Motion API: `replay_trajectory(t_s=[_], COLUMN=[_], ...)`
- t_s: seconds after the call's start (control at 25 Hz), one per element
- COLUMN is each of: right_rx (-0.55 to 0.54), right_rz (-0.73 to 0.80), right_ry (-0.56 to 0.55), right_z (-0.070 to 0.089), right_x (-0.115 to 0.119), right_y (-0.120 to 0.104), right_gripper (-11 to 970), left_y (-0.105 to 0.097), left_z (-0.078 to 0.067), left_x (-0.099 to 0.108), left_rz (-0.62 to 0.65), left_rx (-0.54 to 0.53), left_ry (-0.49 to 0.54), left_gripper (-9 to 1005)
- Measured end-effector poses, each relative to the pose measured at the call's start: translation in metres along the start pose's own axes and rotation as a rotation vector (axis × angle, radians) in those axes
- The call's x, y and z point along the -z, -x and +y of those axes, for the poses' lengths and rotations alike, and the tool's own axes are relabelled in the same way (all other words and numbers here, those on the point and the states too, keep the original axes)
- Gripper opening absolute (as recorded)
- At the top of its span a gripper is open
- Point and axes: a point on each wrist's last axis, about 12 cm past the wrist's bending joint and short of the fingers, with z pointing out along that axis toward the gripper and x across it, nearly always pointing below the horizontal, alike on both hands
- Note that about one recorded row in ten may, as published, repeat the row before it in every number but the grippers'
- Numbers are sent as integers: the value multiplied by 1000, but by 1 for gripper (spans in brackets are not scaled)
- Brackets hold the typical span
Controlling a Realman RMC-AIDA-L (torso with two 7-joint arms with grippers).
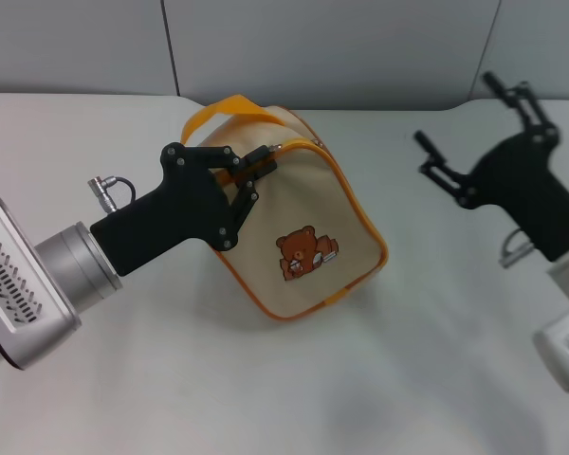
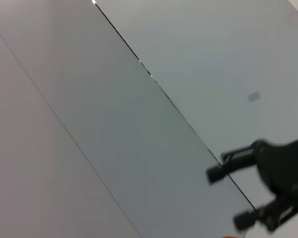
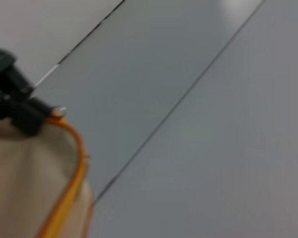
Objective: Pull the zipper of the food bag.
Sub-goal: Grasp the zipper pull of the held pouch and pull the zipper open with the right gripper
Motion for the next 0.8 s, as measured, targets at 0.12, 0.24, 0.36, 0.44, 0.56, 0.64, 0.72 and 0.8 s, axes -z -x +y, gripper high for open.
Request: replay_trajectory(t_s=[0.12, 0.24, 0.36, 0.44, 0.56, 0.64, 0.72, 0.8], right_rx=[-14, -25, -50, -66, -81, -95, -113, -118], right_rz=[-1, -6, -19, -27, -41, -53, -71, -77], right_ry=[86, 130, 171, 170, 163, 157, 144, 139], right_z=[13, 21, 31, 33, 34, 36, 36, 36], right_x=[-15, -18, -18, -18, -18, -18, -18, -19], right_y=[3, 6, 11, 13, 16, 19, 22, 23], right_gripper=[723, 719, 715, 713, 709, 707, 704, 701], left_y=[1, 1, 1, 1, 1, 1, 1, 1], left_z=[1, 1, 1, 1, 2, 2, 1, 0], left_x=[-2, -3, -6, -7, -9, -10, -10, -10], left_rz=[-5, -8, -10, -10, -11, -10, -10, -9], left_rx=[-3, -2, -2, -3, -3, -1, 2, 2], left_ry=[-1, -2, -4, -7, -10, -12, -15, -16], left_gripper=[70, 69, 70, 66, 63, 62, 62, 61])
